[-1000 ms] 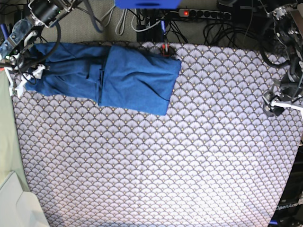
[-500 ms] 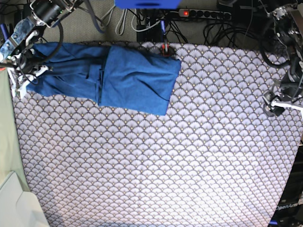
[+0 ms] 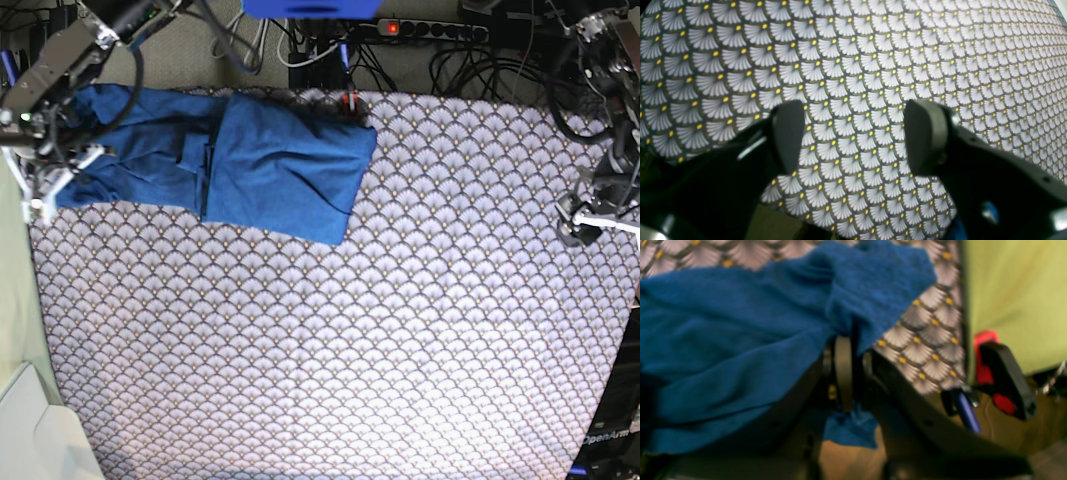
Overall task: Fold the T-shirt properly
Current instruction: 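Lift the strip end with the right gripper and fold it onto the stack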
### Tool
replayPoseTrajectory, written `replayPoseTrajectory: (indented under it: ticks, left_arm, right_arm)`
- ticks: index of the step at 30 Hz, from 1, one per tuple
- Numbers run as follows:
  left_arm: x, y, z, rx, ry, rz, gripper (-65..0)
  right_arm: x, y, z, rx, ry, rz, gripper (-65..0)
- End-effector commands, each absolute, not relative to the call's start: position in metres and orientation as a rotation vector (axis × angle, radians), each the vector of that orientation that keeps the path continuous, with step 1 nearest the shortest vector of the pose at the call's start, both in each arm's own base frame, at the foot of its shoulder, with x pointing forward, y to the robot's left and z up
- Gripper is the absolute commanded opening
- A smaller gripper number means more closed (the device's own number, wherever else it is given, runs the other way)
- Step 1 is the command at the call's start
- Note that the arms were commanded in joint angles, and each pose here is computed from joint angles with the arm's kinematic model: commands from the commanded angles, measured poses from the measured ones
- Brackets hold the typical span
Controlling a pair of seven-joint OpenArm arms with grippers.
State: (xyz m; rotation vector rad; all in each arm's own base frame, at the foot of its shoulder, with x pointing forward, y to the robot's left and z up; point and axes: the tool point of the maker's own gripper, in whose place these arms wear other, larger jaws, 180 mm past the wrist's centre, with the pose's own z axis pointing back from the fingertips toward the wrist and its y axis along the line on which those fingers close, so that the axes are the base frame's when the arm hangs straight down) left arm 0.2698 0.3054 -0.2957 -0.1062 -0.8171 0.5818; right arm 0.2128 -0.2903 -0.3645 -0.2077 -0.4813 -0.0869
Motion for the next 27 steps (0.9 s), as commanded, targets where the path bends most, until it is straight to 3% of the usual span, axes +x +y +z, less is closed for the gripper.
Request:
replayPoseTrajectory:
  ticks: [1,16,23,27]
  left_arm:
    - [0.273,0.311,-0.282,-0.089,-0.858,0.566,-19.6]
    - [0.255,0.365,-0.259,0.020,-0.916,0.659,-19.6]
    - [0.251,0.371,-0.257,0.032,-0.922,0.674,-19.6]
    - [0.246,0.381,-0.252,0.049,-0.940,0.703,-19.6]
  right_arm:
    - [0.221,-0.281,-0.360,-0.194,-0.512,-0.073,-65.0]
    - [0.254,-0.189,-0.355,-0.068,-0.564,0.184,-65.0]
    - [0.276,-0.119,-0.341,0.148,-0.687,0.317,-65.0]
    - [0.281,-0.085,-0.330,0.282,-0.769,0.286,-65.0]
